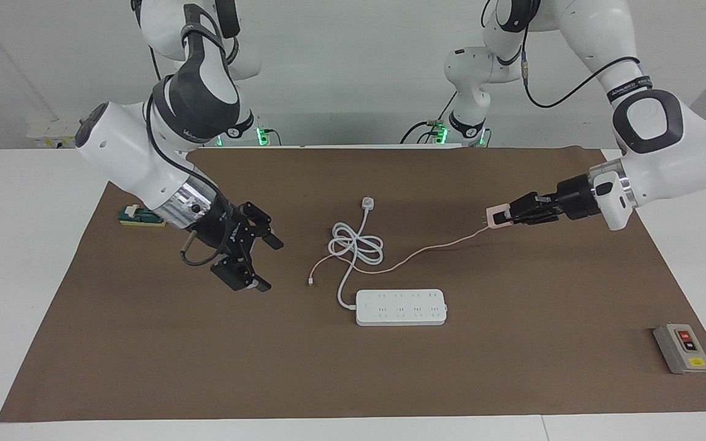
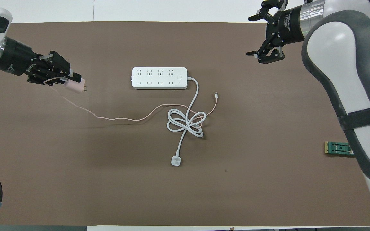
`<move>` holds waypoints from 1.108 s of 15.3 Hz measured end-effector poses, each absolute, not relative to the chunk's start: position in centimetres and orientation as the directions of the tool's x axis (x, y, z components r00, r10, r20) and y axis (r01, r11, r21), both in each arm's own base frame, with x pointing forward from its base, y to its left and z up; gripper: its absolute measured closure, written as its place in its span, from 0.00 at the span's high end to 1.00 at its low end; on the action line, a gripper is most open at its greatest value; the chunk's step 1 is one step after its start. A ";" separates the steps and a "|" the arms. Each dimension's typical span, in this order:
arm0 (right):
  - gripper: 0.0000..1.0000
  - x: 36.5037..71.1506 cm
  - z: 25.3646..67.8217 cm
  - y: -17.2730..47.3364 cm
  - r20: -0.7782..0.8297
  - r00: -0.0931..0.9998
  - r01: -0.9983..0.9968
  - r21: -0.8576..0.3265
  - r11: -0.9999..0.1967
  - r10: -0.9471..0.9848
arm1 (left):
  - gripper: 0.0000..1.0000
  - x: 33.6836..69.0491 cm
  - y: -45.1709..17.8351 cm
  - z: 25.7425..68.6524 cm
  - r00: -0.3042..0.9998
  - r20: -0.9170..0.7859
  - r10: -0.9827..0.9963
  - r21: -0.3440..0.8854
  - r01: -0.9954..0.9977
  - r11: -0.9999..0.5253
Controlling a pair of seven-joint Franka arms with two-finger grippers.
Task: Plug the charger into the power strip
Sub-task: 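Open the right gripper and withdraw it while the left gripper pulls back, then return the right gripper to rest while the left gripper turns the charger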
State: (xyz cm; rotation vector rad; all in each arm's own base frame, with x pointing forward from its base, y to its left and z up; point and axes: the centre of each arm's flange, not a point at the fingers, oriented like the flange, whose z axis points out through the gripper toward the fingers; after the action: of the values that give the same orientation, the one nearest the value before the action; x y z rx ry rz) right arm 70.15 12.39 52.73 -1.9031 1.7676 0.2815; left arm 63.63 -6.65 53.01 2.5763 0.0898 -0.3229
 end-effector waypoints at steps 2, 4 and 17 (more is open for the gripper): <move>1.00 69.9 52.3 11.3 -0.407 0.271 -0.949 -0.265 -0.171 -0.872 | 0.30 63.4 -7.2 52.9 0.970 -0.244 -0.005 0.413 0.099 -0.905; 1.00 69.5 52.1 9.9 -0.323 0.428 -0.895 -0.280 -0.347 -0.844 | 0.30 63.3 -8.3 52.7 0.970 -0.241 -0.015 0.336 0.069 -0.939; 1.00 62.9 60.2 2.8 0.036 0.998 -0.045 -0.027 -0.999 -0.046 | 0.30 64.0 -7.1 55.7 0.960 -0.158 0.232 0.142 0.254 -0.957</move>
State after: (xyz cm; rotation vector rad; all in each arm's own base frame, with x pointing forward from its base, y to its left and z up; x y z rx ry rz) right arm 62.85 2.81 60.23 -3.1143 0.0705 -0.0576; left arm 63.96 -7.12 55.71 2.9502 0.3680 -0.2095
